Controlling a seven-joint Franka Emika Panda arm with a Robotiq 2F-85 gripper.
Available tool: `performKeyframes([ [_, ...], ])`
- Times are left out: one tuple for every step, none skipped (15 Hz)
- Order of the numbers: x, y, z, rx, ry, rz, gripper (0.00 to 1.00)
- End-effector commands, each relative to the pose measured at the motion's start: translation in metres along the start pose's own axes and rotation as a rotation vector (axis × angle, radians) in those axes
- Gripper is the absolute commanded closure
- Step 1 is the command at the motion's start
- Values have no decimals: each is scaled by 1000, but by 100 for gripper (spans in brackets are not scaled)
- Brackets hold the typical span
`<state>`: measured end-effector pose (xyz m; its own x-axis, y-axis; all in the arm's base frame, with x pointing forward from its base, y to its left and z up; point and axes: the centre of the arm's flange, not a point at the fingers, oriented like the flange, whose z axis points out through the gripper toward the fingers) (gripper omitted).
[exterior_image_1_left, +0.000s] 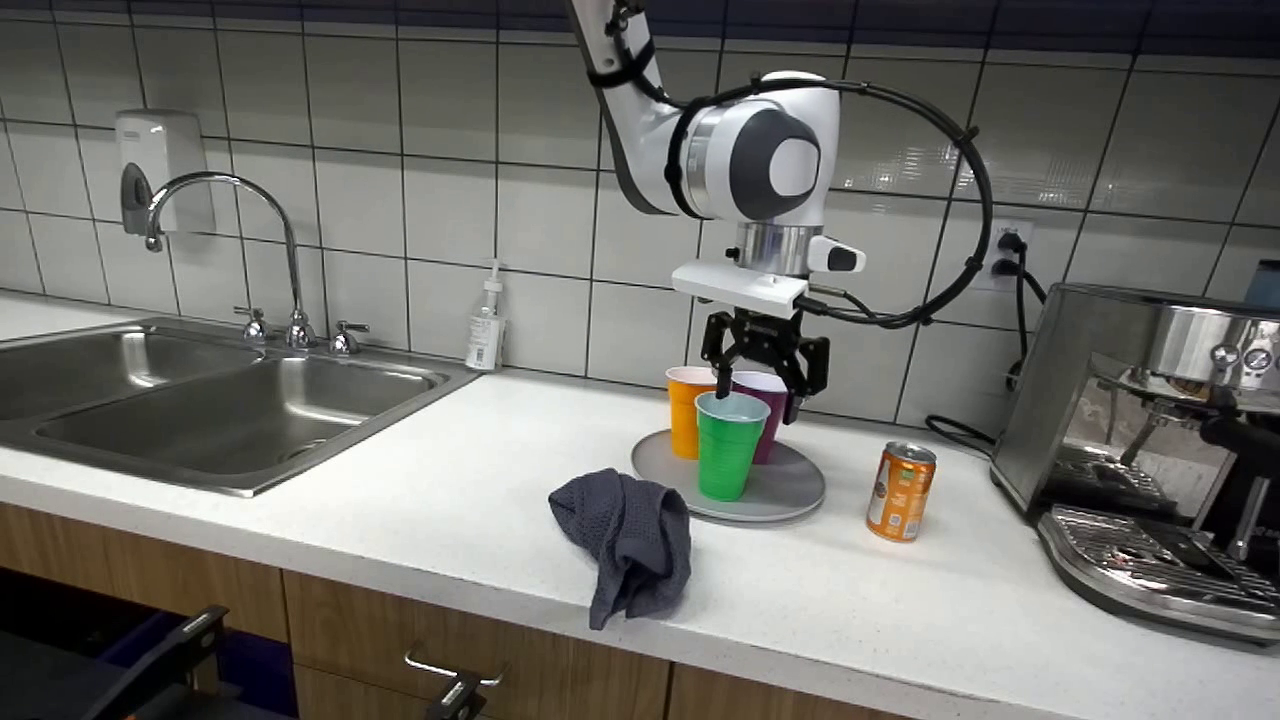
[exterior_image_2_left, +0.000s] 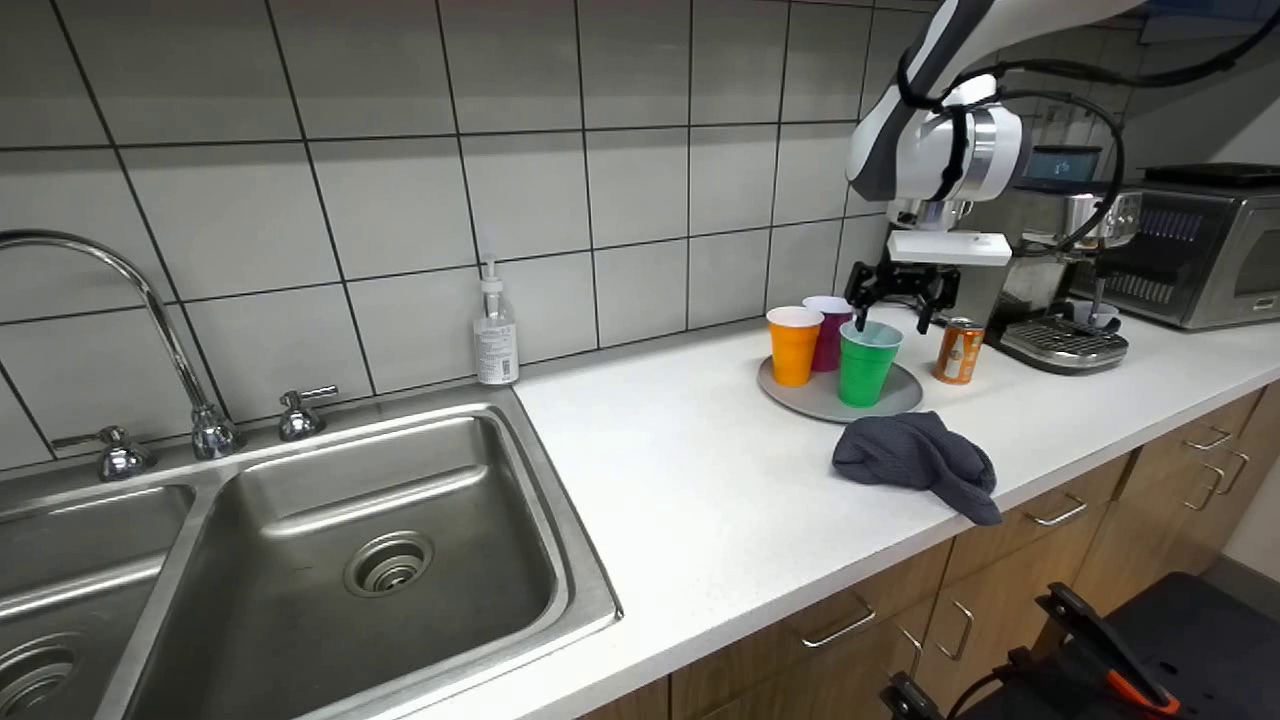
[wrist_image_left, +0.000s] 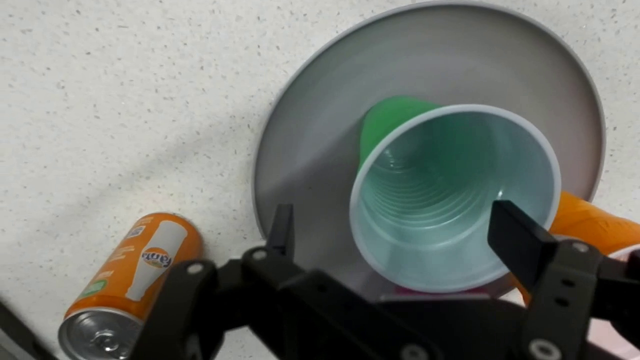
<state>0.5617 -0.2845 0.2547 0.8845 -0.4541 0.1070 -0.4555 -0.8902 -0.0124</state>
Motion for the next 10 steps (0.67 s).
performKeyframes([
  [-2,4,-17,15,11,20,0],
  [-4,5,-20,15,16,19,0],
  [-5,4,-24,15,21,15,0],
  [-7,4,-28,16,29,13,0],
  [-10,3,-31,16,35,10,0],
  [-13,2,-35,17,42,6,0],
  [-15,1,-38,17,48,4,0],
  [-19,-1,-42,18,52,1,0],
  [-23,-3,-45,17,57,-4,0],
  [-27,-6,-48,16,59,-10,0],
])
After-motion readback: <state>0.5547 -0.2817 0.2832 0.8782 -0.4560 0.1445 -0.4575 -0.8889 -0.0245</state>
